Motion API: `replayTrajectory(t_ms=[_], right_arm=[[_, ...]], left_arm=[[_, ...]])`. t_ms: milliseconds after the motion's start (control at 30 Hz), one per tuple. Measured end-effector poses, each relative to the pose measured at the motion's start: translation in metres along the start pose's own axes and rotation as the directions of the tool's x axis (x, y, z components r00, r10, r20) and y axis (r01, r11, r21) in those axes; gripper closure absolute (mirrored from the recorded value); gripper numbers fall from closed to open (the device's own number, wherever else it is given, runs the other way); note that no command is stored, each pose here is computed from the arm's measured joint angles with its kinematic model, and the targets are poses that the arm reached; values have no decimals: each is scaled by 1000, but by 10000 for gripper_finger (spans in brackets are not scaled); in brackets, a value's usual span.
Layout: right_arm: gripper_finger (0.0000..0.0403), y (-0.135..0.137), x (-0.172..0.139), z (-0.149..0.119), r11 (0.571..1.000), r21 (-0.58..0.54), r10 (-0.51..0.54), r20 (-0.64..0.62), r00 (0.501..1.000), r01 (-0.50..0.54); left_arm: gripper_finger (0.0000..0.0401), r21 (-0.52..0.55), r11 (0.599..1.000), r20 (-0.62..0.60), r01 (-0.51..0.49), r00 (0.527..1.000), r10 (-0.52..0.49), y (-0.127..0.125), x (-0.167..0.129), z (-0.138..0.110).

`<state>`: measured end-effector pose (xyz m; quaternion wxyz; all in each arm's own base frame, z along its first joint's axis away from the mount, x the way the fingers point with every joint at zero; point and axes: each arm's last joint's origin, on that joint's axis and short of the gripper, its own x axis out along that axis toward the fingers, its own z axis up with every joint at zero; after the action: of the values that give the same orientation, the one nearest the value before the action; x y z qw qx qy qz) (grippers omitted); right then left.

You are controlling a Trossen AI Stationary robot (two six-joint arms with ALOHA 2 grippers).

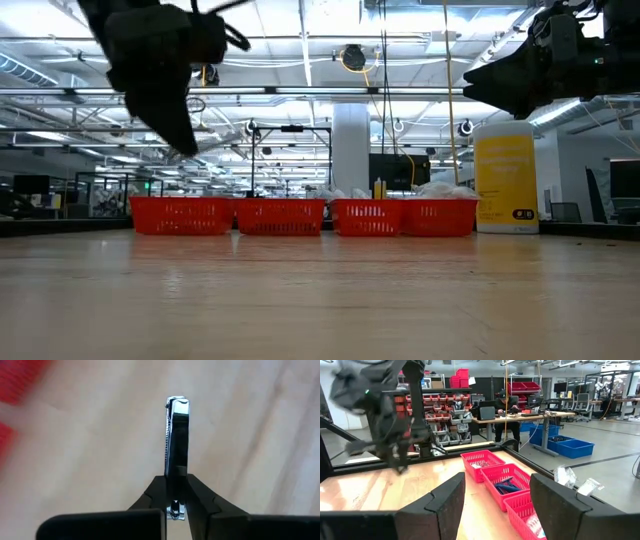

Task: Pick & Place Travel size toiletries
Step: Put the nail cutter into the horizontal left red bin, then return to Home Position

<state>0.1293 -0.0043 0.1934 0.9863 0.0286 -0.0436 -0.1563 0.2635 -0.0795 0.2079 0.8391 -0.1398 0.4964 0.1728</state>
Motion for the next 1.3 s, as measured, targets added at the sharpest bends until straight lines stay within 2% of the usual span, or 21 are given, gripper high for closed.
replayTrajectory(t_ms=[167, 367, 567, 767, 867, 1067, 1300], right_arm=[[190, 0, 0, 0, 1000, 7, 0, 0, 1000, 0], [190, 0, 0, 0, 1000, 7, 0, 0, 1000, 0], [190, 0, 0, -1, 1000, -1, -2, -7, 1000, 2], [190, 0, 0, -1, 1000, -3, -3, -8, 1000, 3], [190, 0, 0, -1, 1000, -3, -3, -7, 1000, 3], [190, 0, 0, -1, 1000, -4, -4, -7, 1000, 4], [190, 0, 0, -1, 1000, -7, -4, -8, 1000, 4]], left_arm=[[377, 58, 995, 177, -85, 981, 74, 30, -38, 16], [377, 40, 979, 227, -202, 956, 188, 76, -60, 30], [377, -33, 960, 146, -279, 949, 281, 128, -44, 34], [377, -92, 983, 136, -161, 976, 173, 175, -16, 30], [376, -157, 973, 127, -170, 973, 190, 193, -11, 26], [318, -288, 936, 72, -202, 970, 231, 211, -10, 19], [232, -339, 920, 66, -196, 971, 231, 212, -11, 18]])
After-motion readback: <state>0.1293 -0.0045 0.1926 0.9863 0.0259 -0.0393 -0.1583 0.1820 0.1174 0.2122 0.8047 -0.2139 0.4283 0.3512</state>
